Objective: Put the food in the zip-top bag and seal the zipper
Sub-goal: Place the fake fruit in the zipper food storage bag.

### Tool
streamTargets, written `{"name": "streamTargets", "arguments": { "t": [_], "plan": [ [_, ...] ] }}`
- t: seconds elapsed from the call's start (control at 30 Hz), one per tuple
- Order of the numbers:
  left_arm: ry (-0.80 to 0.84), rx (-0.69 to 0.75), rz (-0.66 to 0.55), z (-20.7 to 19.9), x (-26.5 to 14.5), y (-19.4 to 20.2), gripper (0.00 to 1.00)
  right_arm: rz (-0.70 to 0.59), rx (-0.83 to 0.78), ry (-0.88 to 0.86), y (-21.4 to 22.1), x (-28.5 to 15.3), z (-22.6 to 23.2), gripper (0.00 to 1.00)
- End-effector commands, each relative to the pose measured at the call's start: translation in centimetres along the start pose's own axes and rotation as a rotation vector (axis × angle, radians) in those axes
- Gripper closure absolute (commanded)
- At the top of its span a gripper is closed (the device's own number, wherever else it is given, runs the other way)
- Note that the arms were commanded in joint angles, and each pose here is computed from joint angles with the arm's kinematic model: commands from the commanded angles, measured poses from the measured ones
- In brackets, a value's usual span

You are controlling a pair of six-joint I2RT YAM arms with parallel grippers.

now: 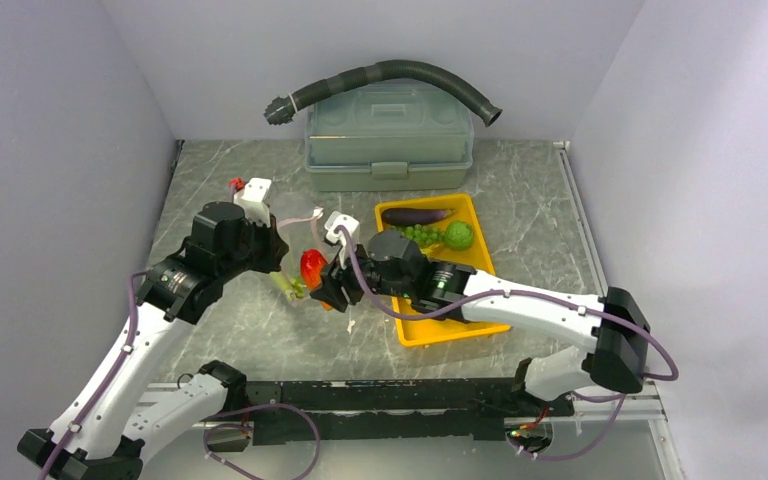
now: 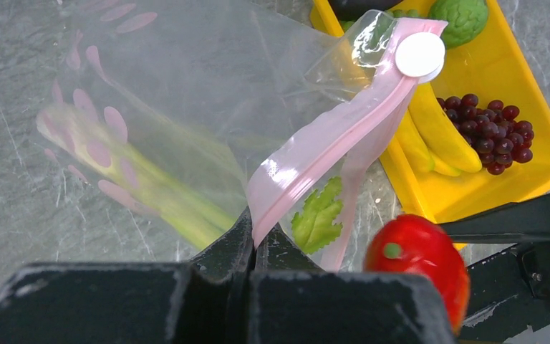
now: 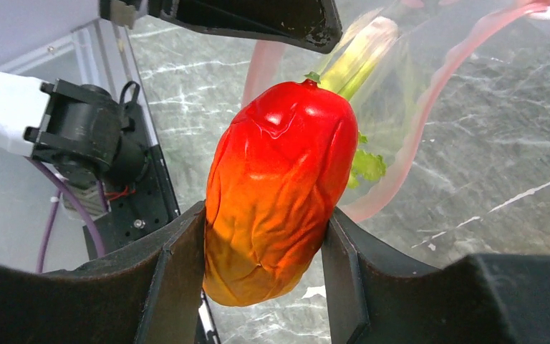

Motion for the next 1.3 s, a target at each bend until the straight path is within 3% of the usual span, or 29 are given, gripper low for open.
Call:
{"name": "streamTargets", "arguments": {
  "t": [0.0,0.63,1.27],
  "plan": [
    [0.033,0.013,-0.068,-0.4,-0.2,-1.3,1.00,-0.064,-0.045,-0.018,-3.2,0.6,0.8,1.00],
    [0.091,0.027,-0.116,-1.2,-1.1,-1.7,1.00,0.097,-0.042,0.133,-1.4,6.5,-3.4,0.96],
    [0.102,0.028,-0.131,-1.3,-1.3,-1.8,1.00,-0.002,-0.048,0.110,-5.8,3.9,-1.9,0.96]
  ]
}}
Point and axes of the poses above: each gripper's point midway between its finger pads, its own x axis out along the fingers, its own z axis along the line the jaws close on, y = z × x, the point moved 3 cm from there along -x, back along the fingers, and after that the axes turned 9 degrees about x, right-handed, at the moved point
